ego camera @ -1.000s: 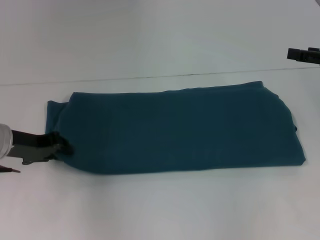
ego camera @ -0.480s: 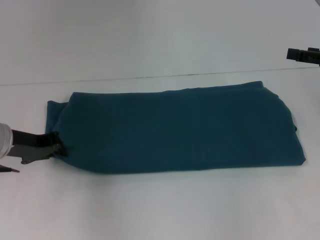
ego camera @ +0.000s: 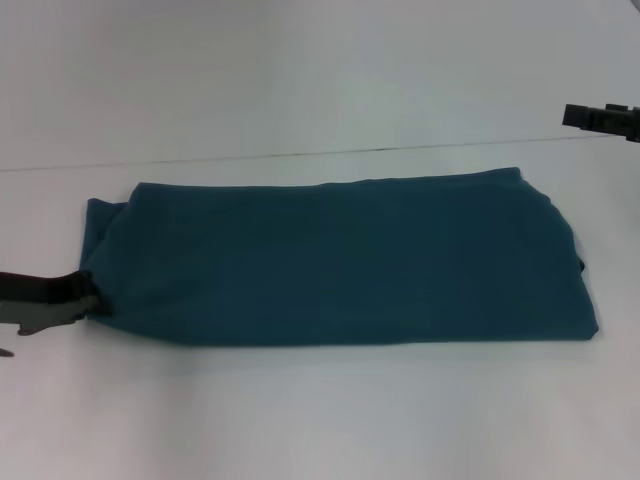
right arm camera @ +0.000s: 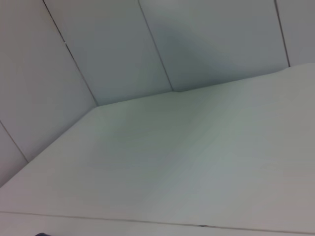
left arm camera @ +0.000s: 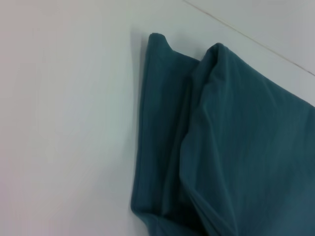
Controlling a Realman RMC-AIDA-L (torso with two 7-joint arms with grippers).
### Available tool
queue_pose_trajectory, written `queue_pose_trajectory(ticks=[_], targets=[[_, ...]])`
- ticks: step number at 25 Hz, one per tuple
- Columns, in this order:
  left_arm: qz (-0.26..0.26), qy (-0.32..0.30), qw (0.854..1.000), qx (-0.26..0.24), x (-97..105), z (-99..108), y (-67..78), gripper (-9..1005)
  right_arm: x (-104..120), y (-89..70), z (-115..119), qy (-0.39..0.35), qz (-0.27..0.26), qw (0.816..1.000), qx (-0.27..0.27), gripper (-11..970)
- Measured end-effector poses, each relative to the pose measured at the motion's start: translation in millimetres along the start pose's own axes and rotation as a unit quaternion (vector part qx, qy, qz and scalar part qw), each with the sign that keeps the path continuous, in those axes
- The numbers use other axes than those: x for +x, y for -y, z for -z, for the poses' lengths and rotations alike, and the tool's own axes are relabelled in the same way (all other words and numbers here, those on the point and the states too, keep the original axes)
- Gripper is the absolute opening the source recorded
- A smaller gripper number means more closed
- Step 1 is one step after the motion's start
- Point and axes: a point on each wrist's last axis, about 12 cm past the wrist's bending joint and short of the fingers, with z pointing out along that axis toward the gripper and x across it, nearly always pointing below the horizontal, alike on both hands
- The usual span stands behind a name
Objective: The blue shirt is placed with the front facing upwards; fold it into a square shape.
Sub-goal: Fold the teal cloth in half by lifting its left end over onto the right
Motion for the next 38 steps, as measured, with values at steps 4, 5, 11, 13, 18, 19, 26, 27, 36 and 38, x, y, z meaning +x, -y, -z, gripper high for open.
queue_pose_trajectory(ticks=[4,5,11,13,18,19,26,27,36,38], targets=[[0.001,0.006,1.0,0.0,2,6,-7.2,33,4,-3.0,-3,0.0,-0.005,1.0,-0.004,899],[0.002,0.007,1.0,-0.001,3,8,-9.5,33,5,-3.6,-4,-0.001,-0.006,1.0,-0.005,899],[0.011,0.013,1.0,-0.007,9,16,-22.6,33,7,-6.7,-7,-0.002,-0.008,1.0,-0.01,900],[0.013,0.012,1.0,-0.008,12,19,-27.0,33,8,-7.9,-9,-0.002,-0.008,1.0,-0.012,900],[0.033,0.024,0.999,-0.007,19,30,-42.3,33,8,-10.0,-11,-0.003,-0.007,1.0,-0.015,900],[0.037,0.027,0.999,-0.006,20,33,-46.1,33,8,-10.1,-11,-0.003,-0.007,1.0,-0.015,900],[0.051,0.048,0.998,-0.01,21,49,-63.3,34,8,-11.6,-13,-0.004,-0.007,1.0,-0.018,900],[0.052,0.051,0.997,-0.01,21,51,-64.7,34,8,-11.7,-13,-0.004,-0.007,1.0,-0.018,900],[-0.013,0.062,0.987,0.151,2,38,4.9,34,12,-12.4,-15,-0.007,-0.011,1.0,-0.021,899],[-0.051,0.063,0.973,0.215,-5,31,42.1,34,13,-13.0,-16,-0.007,-0.01,1.0,-0.022,899]])
